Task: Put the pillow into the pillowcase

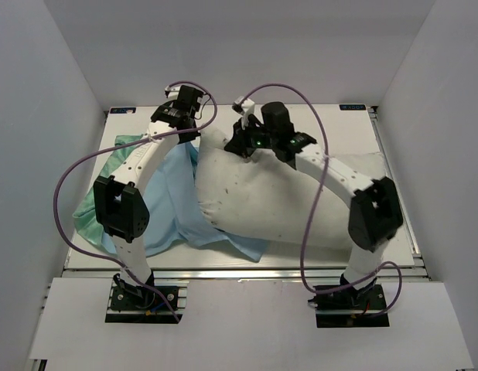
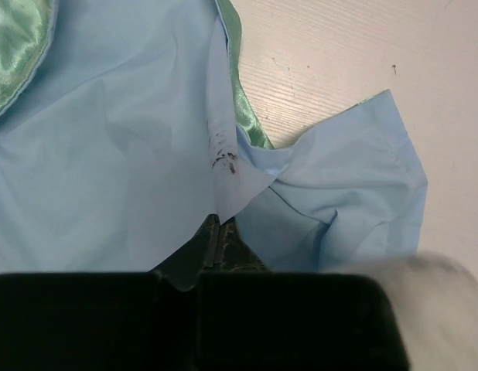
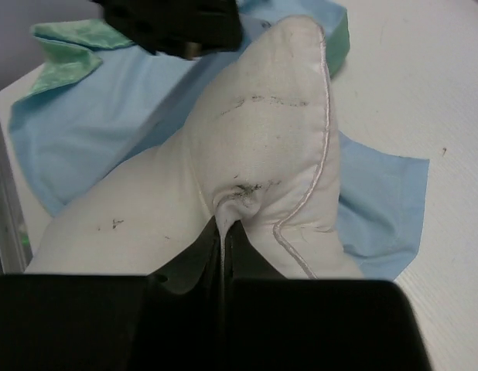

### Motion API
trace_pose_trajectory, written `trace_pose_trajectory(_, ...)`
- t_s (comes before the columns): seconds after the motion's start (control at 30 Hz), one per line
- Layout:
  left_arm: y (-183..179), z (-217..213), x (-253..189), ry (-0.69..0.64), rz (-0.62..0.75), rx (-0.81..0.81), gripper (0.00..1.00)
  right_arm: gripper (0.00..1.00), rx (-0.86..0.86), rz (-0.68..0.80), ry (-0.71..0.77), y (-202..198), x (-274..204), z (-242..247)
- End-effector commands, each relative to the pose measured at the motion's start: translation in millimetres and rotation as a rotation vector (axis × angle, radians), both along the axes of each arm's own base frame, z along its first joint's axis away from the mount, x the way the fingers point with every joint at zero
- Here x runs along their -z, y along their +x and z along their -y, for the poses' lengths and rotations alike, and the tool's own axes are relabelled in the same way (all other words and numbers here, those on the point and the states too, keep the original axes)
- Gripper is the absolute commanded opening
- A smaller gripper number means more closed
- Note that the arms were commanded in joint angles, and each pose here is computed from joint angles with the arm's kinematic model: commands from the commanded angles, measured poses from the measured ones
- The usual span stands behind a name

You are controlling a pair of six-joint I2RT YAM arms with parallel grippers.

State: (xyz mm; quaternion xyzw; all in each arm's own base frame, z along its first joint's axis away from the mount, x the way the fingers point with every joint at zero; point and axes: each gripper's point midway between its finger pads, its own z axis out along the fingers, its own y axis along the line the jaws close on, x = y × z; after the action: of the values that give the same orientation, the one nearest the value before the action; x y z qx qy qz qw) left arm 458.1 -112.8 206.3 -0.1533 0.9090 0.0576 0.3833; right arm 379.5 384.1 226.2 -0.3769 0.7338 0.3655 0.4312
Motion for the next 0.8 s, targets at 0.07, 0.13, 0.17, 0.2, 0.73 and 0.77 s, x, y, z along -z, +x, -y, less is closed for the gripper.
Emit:
trace_pose_trajectory(0.07,13,3,-35,-0.038,0.093,0.006,0.00,0.00,-0.178,0.100,0.142,-59,-48,-7)
trace_pose_trajectory(0.13,14,8,-45,-0.064,0.119,0.030,0.00,0.00,-0.220,0.050,0.135,-70,-37,-12)
trace_pose_trajectory(0.17,14,9,-46,-0.069,0.125,0.034,0.00,0.00,-0.228,0.017,0.120,-70,-23,-16)
trace_pose_trajectory(0.2,14,10,-51,-0.078,0.139,0.035,0.00,0.00,-0.242,-0.008,0.109,-75,-16,-21)
trace_pose_trajectory(0.73,13,28,-123,-0.163,0.329,0.181,0.00,0.00,-0.398,-0.177,-0.046,-124,85,-70)
trace_pose_trajectory(0.77,11,30,-126,-0.173,0.342,0.198,0.00,0.00,-0.397,-0.182,-0.050,-122,87,-72)
